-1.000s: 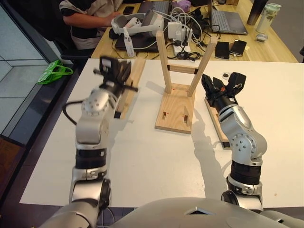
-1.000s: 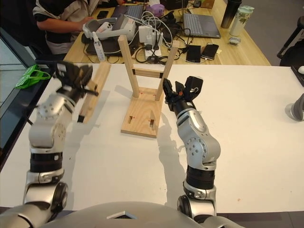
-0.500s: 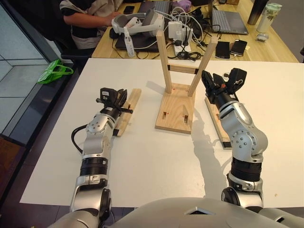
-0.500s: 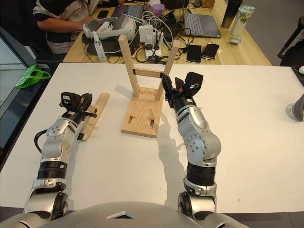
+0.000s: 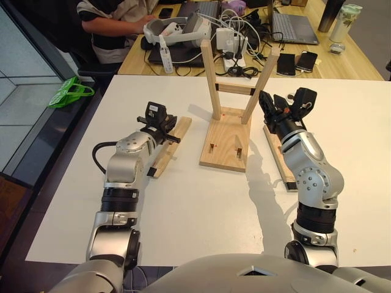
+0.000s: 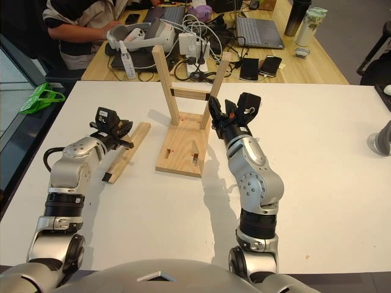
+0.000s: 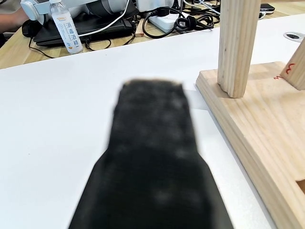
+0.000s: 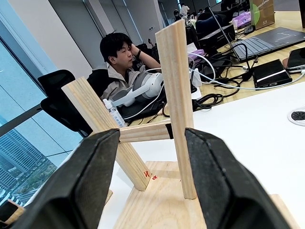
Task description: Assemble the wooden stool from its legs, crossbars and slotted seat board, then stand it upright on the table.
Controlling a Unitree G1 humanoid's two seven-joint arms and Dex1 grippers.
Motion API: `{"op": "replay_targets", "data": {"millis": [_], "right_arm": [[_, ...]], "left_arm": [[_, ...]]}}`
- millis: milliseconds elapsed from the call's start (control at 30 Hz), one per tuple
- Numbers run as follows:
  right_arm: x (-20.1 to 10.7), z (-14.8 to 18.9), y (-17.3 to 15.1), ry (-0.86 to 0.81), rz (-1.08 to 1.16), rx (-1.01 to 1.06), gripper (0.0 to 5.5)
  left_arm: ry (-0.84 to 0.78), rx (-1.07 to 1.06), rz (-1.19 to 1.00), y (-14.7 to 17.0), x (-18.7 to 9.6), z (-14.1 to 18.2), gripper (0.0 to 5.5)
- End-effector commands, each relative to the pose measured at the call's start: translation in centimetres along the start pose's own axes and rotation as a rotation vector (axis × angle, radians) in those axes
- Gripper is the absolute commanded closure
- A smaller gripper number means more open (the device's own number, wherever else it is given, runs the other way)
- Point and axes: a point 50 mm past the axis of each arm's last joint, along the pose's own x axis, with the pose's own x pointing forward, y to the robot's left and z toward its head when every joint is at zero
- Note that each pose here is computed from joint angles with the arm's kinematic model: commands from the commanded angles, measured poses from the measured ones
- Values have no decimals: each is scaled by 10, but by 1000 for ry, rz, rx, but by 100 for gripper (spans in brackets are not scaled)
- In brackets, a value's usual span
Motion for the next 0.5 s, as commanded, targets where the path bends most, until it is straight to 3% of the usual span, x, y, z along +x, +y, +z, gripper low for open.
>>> {"op": "replay_targets", "data": {"millis": [33, 233, 500], "right_arm": [[1, 0, 1, -3, 0, -4, 298], [0, 0, 0, 1, 0, -7, 298], [1, -1, 2, 6, 9, -11, 298]], "left_arm": [[13, -28, 37, 3, -4, -19, 511], [131, -48, 58, 4, -4, -50, 511], [165, -28, 58, 8, 3, -45, 511]]}}
